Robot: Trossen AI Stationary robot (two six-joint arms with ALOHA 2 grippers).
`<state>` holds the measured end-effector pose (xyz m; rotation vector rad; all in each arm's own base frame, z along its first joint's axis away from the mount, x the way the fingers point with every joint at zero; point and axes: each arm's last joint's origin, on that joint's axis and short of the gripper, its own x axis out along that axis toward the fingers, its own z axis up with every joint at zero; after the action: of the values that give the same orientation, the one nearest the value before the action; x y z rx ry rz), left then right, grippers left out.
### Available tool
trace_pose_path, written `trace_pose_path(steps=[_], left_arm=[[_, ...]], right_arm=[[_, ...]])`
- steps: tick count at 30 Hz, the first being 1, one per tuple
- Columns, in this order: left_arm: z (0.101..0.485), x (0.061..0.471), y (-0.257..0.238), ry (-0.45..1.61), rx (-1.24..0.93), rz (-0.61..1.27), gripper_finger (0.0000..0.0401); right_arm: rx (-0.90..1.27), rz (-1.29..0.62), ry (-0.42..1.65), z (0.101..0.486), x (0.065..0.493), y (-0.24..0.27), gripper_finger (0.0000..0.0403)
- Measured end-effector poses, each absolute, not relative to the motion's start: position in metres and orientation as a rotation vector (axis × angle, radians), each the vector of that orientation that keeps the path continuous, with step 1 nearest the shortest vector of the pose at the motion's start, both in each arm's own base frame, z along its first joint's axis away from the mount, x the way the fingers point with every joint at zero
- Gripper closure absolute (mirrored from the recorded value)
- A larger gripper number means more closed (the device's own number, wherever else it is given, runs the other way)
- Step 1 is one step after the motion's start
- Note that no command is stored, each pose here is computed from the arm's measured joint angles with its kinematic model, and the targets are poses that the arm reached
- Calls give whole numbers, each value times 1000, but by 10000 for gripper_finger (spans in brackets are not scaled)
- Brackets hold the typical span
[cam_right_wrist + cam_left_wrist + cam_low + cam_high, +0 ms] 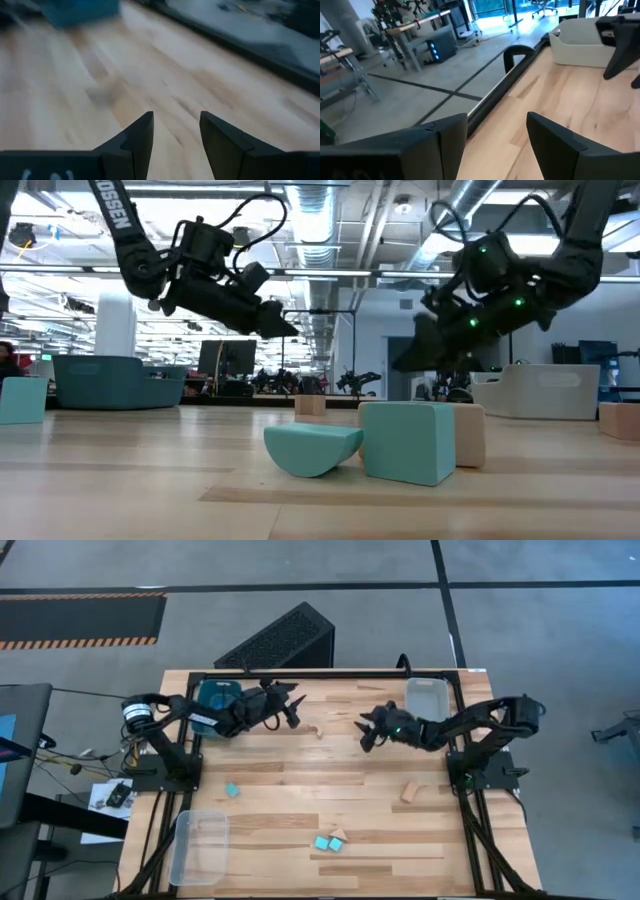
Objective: Sort & place blocks by color
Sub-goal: Put the top brown block into the transparent bin
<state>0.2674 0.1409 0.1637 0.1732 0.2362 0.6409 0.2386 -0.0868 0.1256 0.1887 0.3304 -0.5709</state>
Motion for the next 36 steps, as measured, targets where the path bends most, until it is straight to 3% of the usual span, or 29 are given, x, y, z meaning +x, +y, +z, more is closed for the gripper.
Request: trace_pose_path(steps=[5,21,30,36], left_arm=[[166,256,144,273,87,621,205],[150,252,106,453,22,349,205],[173,248,77,447,64,248,205],[188,243,46,441,56,177,205]], right_arm=[[252,-378,252,132,237,-96,218],[175,-232,237,152,274,-53,189],[241,-411,475,165,302,-38,188],[278,-385,688,191,318,-10,197]])
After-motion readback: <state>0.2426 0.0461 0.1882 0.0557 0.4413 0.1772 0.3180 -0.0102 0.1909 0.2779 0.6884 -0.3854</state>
